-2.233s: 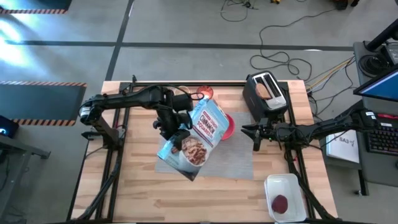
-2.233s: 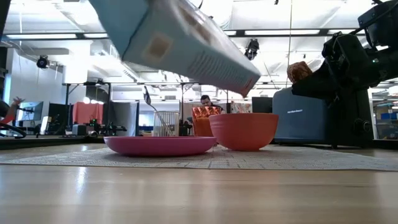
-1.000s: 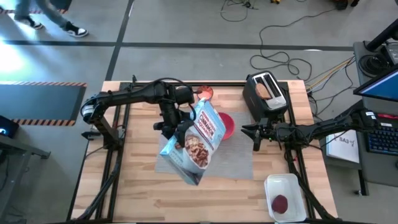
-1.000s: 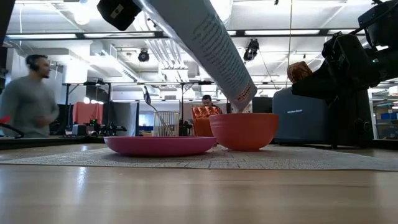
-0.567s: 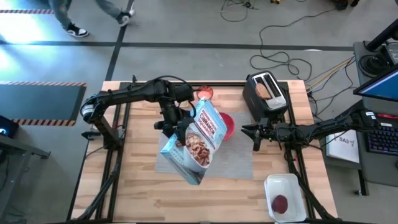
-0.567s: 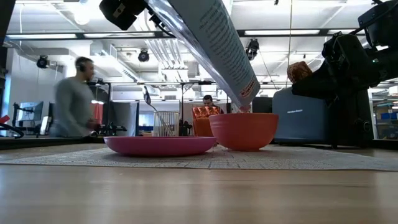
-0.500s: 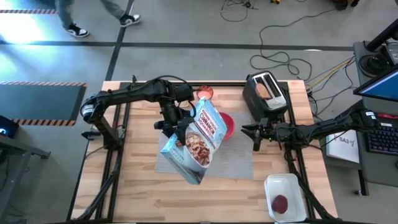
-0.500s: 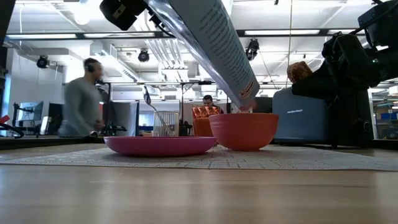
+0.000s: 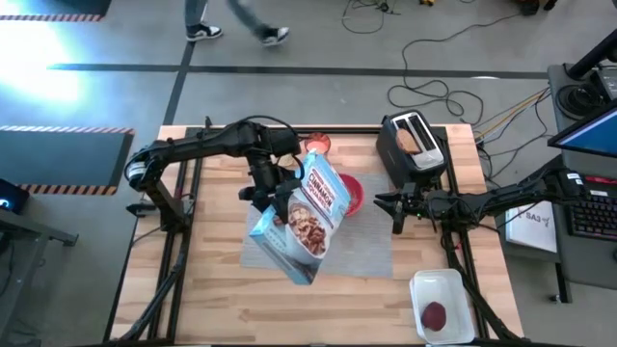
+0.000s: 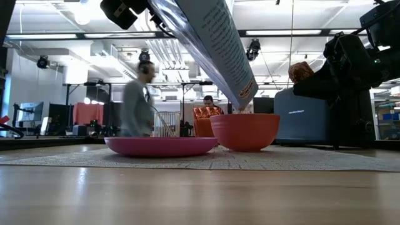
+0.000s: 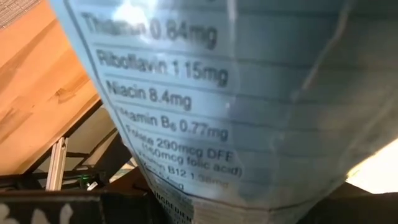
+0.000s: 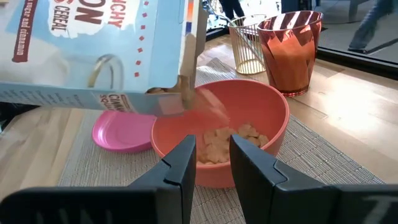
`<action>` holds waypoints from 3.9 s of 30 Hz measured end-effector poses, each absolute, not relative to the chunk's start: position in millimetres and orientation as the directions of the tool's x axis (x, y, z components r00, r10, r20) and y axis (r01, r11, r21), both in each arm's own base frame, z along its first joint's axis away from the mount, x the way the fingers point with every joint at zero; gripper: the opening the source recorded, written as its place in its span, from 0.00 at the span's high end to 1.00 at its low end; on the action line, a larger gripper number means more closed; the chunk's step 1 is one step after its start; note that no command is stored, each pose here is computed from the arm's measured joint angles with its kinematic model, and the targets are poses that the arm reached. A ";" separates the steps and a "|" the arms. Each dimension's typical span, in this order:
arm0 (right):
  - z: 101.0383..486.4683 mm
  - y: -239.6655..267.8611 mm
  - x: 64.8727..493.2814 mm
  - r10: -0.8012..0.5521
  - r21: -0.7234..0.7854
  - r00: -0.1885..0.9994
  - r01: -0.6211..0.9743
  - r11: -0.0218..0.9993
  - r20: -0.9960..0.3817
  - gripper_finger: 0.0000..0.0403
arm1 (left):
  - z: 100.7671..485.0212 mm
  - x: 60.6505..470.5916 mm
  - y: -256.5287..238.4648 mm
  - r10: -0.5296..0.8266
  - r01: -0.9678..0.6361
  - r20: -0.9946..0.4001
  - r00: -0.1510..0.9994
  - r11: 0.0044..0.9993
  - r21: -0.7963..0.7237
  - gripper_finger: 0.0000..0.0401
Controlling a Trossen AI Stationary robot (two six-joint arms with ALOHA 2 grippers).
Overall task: Arrange a breakfast setting
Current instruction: Pour the cereal from the cereal box into the red bowl
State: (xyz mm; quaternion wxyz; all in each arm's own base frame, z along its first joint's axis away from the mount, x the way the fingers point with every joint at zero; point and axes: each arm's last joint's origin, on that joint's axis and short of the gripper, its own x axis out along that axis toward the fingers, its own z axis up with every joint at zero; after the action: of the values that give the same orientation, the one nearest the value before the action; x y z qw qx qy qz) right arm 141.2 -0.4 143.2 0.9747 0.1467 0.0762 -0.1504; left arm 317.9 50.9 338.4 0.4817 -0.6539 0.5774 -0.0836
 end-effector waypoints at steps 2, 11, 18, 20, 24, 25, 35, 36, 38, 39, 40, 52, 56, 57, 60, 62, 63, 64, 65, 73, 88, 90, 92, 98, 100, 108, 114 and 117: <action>143.2 -0.4 141.2 -0.271 0.263 0.943 0.315 0.912 -0.193 0.79 | 338.4 317.9 50.9 -0.836 -0.675 -0.447 0.319 0.131 -0.726 0.55; 143.3 -0.4 141.3 -0.271 0.263 0.943 0.315 0.912 -0.192 0.79 | 338.3 317.0 50.9 -0.838 -0.703 -0.445 0.315 0.109 -0.703 0.55; 143.4 -0.4 141.3 -0.271 0.263 0.943 0.316 0.912 -0.192 0.79 | 338.6 317.1 50.7 -0.844 -0.706 -0.435 0.314 0.099 -0.702 0.55; 143.3 -0.4 141.2 -0.271 0.263 0.943 0.315 0.912 -0.192 0.79 | 338.5 317.1 50.7 -0.843 -0.706 -0.436 0.314 0.099 -0.701 0.55; 143.3 -0.5 141.2 -0.271 0.263 0.943 0.316 0.912 -0.193 0.79 | 338.5 317.1 50.8 -0.842 -0.708 -0.438 0.314 0.099 -0.699 0.55; 143.3 -0.4 141.2 -0.271 0.263 0.943 0.316 0.912 -0.193 0.79 | 338.4 317.1 50.8 -0.841 -0.709 -0.440 0.315 0.100 -0.698 0.55; 143.4 -0.4 141.3 -0.271 0.263 0.943 0.315 0.912 -0.192 0.79 | 338.2 316.7 51.3 -0.838 -0.713 -0.446 0.315 0.101 -0.694 0.55; 143.3 -0.4 141.2 -0.271 0.263 0.943 0.316 0.912 -0.193 0.79 | 338.0 316.5 52.0 -0.834 -0.717 -0.451 0.316 0.101 -0.690 0.55; 143.4 -0.4 141.3 -0.271 0.263 0.943 0.315 0.912 -0.192 0.79 | 338.2 317.1 52.1 -0.835 -0.715 -0.449 0.319 0.098 -0.692 0.55; 143.3 -0.4 141.3 -0.271 0.263 0.943 0.315 0.912 -0.192 0.79 | 338.4 317.6 51.9 -0.836 -0.709 -0.444 0.321 0.098 -0.698 0.55; 143.4 -0.4 141.3 -0.271 0.263 0.943 0.315 0.912 -0.192 0.79 | 338.5 317.8 52.0 -0.836 -0.706 -0.443 0.322 0.099 -0.701 0.55; 143.4 -0.5 141.3 -0.271 0.263 0.943 0.316 0.912 -0.192 0.79 | 338.5 317.3 52.1 -0.831 -0.711 -0.453 0.323 0.103 -0.696 0.55; 143.3 -0.5 141.3 -0.271 0.263 0.943 0.316 0.912 -0.192 0.79 | 338.5 317.4 51.9 -0.831 -0.710 -0.454 0.323 0.104 -0.696 0.55; 143.3 -0.4 141.3 -0.271 0.263 0.943 0.316 0.912 -0.192 0.79 | 338.4 317.4 51.8 -0.830 -0.711 -0.456 0.322 0.106 -0.695 0.55; 143.3 -0.5 141.2 -0.271 0.263 0.943 0.316 0.912 -0.193 0.79 | 338.8 319.0 52.9 -0.825 -0.702 -0.456 0.334 0.105 -0.704 0.55; 143.3 -0.4 141.2 -0.271 0.263 0.943 0.316 0.912 -0.193 0.79 | 339.4 320.6 51.7 -0.829 -0.687 -0.446 0.337 0.107 -0.719 0.55; 143.3 -0.5 141.3 -0.271 0.263 0.943 0.316 0.912 -0.192 0.79 | 339.5 320.6 51.6 -0.830 -0.686 -0.444 0.337 0.107 -0.720 0.55; 143.4 -0.5 141.3 -0.271 0.263 0.943 0.316 0.912 -0.192 0.79 | 339.4 320.3 51.5 -0.831 -0.689 -0.444 0.335 0.105 -0.717 0.55; 143.3 -0.4 141.3 -0.271 0.263 0.943 0.315 0.912 -0.192 0.79 | 339.3 320.1 51.4 -0.831 -0.691 -0.445 0.334 0.105 -0.715 0.55; 143.4 -0.5 141.3 -0.271 0.263 0.943 0.316 0.912 -0.192 0.79 | 339.2 320.2 50.9 -0.833 -0.688 -0.444 0.332 0.108 -0.718 0.55; 143.3 -0.4 141.3 -0.271 0.263 0.943 0.315 0.912 -0.193 0.79 | 339.7 321.3 51.7 -0.833 -0.661 -0.438 0.339 0.121 -0.741 0.55; 143.4 -0.4 141.3 -0.271 0.263 0.943 0.316 0.912 -0.192 0.79 | 339.5 320.9 52.2 -0.831 -0.661 -0.441 0.339 0.123 -0.740 0.55; 143.4 -0.4 141.3 -0.271 0.263 0.943 0.316 0.912 -0.192 0.79 | 339.5 320.9 52.3 -0.830 -0.661 -0.442 0.340 0.124 -0.740 0.55; 143.2 -0.5 141.2 -0.271 0.263 0.943 0.316 0.912 -0.193 0.79 | 336.9 320.8 50.2 -0.782 -0.682 -0.524 0.337 0.181 -0.709 0.55; 143.3 -0.4 141.2 -0.271 0.263 0.943 0.315 0.912 -0.192 0.79 | 335.4 319.6 47.7 -0.761 -0.687 -0.563 0.322 0.221 -0.692 0.55; 143.4 -0.4 141.3 -0.271 0.263 0.943 0.316 0.912 -0.192 0.79 | 332.3 316.0 28.4 -0.687 -0.715 -0.684 0.246 0.348 -0.606 0.55; 143.3 -0.5 141.2 -0.271 0.263 0.943 0.316 0.912 -0.192 0.79 | 331.5 315.6 15.0 -0.613 -0.676 -0.760 0.217 0.467 -0.570 0.55; 143.3 -0.4 141.3 -0.271 0.263 0.943 0.315 0.912 -0.192 0.79 | 330.9 314.8 9.9 -0.565 -0.660 -0.799 0.204 0.524 -0.539 0.55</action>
State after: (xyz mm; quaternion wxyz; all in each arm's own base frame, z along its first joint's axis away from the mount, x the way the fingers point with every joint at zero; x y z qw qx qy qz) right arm 141.3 -0.4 143.3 0.9747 0.1466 0.0760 -0.1504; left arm 314.8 9.9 330.9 0.6044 -0.4864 0.6297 0.0393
